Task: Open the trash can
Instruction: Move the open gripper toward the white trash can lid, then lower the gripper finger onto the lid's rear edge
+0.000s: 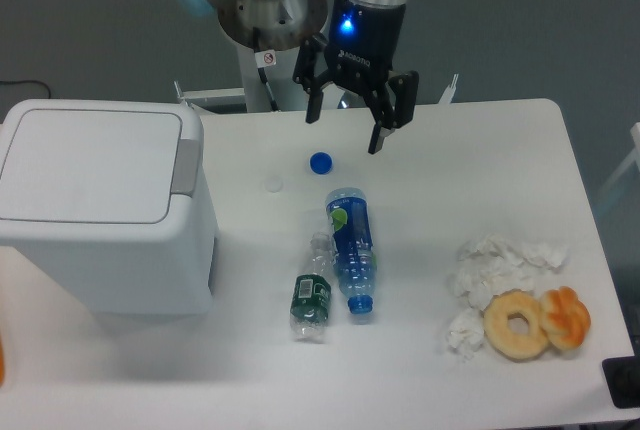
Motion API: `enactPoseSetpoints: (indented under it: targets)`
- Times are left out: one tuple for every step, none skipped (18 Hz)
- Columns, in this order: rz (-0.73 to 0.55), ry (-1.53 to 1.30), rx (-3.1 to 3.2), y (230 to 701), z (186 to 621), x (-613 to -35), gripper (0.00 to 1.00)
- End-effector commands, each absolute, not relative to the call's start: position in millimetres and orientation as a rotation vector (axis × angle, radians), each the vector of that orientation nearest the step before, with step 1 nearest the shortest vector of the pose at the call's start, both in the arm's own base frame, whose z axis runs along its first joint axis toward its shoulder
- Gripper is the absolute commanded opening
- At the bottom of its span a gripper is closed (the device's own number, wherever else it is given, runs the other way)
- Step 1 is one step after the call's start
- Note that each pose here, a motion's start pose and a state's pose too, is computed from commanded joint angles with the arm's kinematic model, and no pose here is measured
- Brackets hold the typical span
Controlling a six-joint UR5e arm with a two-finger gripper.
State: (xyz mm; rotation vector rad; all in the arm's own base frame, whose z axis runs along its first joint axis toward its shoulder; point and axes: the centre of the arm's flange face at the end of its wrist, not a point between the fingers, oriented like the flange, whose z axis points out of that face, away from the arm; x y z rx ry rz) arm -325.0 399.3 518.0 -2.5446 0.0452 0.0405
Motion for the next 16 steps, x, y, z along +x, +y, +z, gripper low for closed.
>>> enactPoseSetpoints:
  targets:
    - [0.026, 0.018, -2.541, 404.8, 521.2, -319.7, 1.0]
    - [0.012, -0.009, -2.538, 408.8, 523.7, -316.1, 1.0]
    - [-0.006, -0.035, -2.534, 413.6, 523.5, -312.0, 1.0]
    - [-0.027, -0.068, -2.527, 417.9, 523.1, -309.5, 1.0]
    - [-0.052, -0.105, -2.51, 421.8, 524.8, -306.1, 1.0]
    - [-0.079, -0.151, -2.489, 426.1, 525.9, -304.3, 1.0]
    - [-0.104, -0.195, -2.468, 429.5, 527.6, -301.7, 1.0]
    - [-0.126, -0.232, -2.454, 433.5, 526.9, -300.6, 1.0]
    - [-0.143, -0.258, -2.447, 438.5, 525.5, -297.9, 1.0]
    - [-0.154, -0.281, -2.44, 441.2, 525.8, -296.3, 1.0]
    - [-0.168, -0.295, -2.443, 445.7, 523.1, -293.6, 1.0]
    - [-0.182, -0.301, -2.447, 449.2, 520.0, -291.9, 1.0]
    - [-0.197, -0.307, -2.45, 453.3, 517.7, -288.4, 1.0]
    - [-0.216, -0.325, -2.453, 457.3, 514.6, -285.9, 1.0]
    - [-0.227, -0.344, -2.453, 459.3, 513.1, -285.9, 1.0]
    - [-0.232, -0.348, -2.454, 460.4, 511.7, -284.8, 1.0]
